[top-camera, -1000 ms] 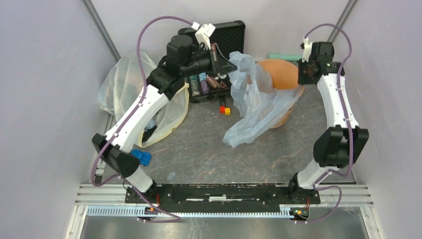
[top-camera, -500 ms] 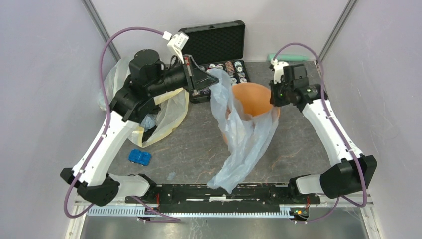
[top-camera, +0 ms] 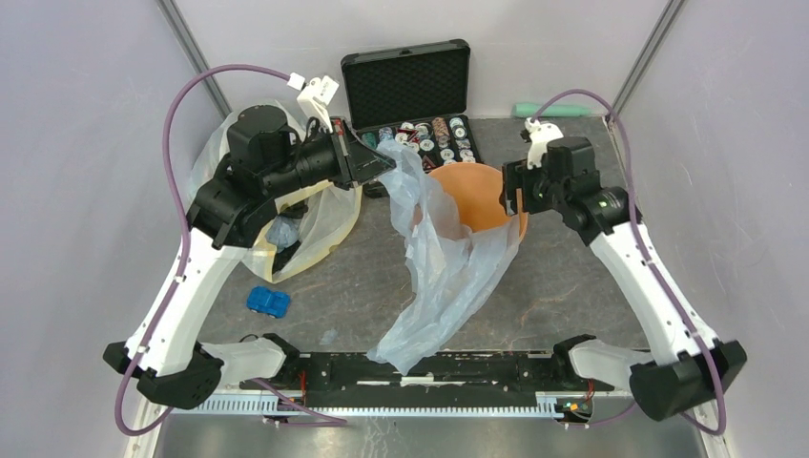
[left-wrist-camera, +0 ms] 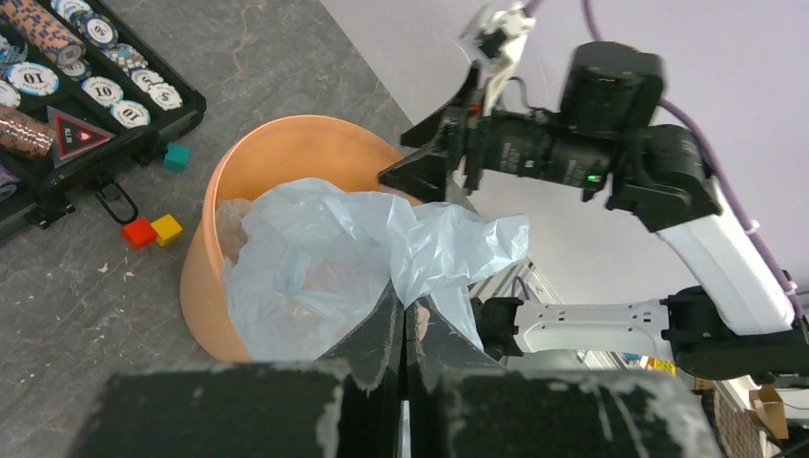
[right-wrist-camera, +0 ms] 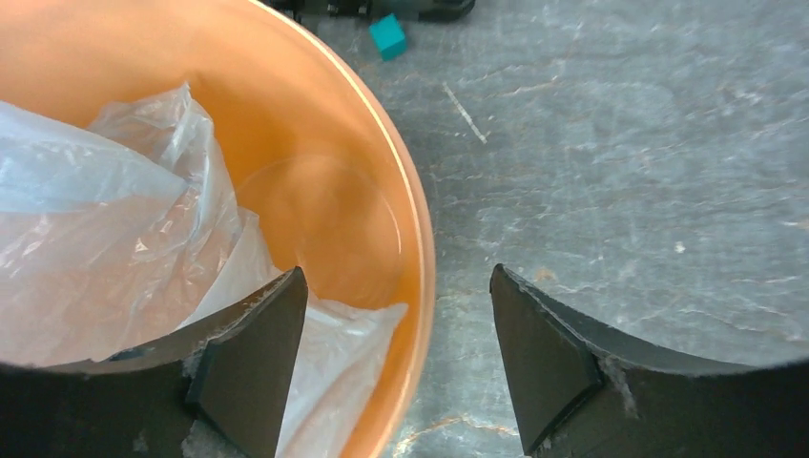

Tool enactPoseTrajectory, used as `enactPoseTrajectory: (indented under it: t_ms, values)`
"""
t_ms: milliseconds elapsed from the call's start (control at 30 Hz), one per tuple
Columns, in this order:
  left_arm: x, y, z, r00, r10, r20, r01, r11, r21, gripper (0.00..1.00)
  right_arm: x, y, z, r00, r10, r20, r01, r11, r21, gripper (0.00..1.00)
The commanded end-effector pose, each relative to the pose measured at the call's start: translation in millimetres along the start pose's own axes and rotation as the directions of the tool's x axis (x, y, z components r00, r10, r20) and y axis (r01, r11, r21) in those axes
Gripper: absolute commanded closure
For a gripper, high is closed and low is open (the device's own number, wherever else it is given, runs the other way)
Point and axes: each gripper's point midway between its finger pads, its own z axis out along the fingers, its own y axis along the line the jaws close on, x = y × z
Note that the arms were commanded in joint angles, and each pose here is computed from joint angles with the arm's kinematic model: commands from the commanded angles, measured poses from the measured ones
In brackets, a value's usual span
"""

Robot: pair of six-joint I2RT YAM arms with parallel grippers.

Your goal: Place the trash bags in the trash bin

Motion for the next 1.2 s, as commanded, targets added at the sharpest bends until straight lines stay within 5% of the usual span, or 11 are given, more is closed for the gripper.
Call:
enactPoseTrajectory:
  t_ms: [0, 200, 433, 600, 1167]
  values:
    - [-1.0, -1.6, -10.5, 0.999, 0.050, 0.014, -0.050, 0.999, 0.000, 0.98, -46.2, -3.9, -54.7, 0.980, -0.085, 0.181, 0.080, 0.996, 0.031, 0.22]
    - [3.9, -2.7, -14.6, 0.999, 0.052, 0.006, -0.052, 0.999, 0.008, 0.98, -71.9, 34.7, -105.7, 0.928, -0.167, 0.334, 0.226, 0.963, -0.146, 0.20]
    - [7.7, 0.7, -13.5, 0.998, 0.057, -0.009, -0.057, 0.998, 0.000, 0.98, -39.0, 94.4, -119.6, 0.905, -0.165, 0.392, 0.334, 0.845, -0.417, 0.23]
    - [11.1, 2.1, -13.1, 0.998, 0.052, -0.021, -0.052, 0.999, -0.001, 0.98, -27.5, 124.0, -133.9, 0.892, -0.125, 0.434, 0.369, 0.756, -0.540, 0.02]
    - [11.5, 10.2, -9.2, 0.998, 0.058, -0.028, -0.059, 0.998, -0.036, 0.98, -2.3, 218.0, -144.6, 0.892, -0.194, 0.408, 0.438, 0.594, -0.675, 0.06]
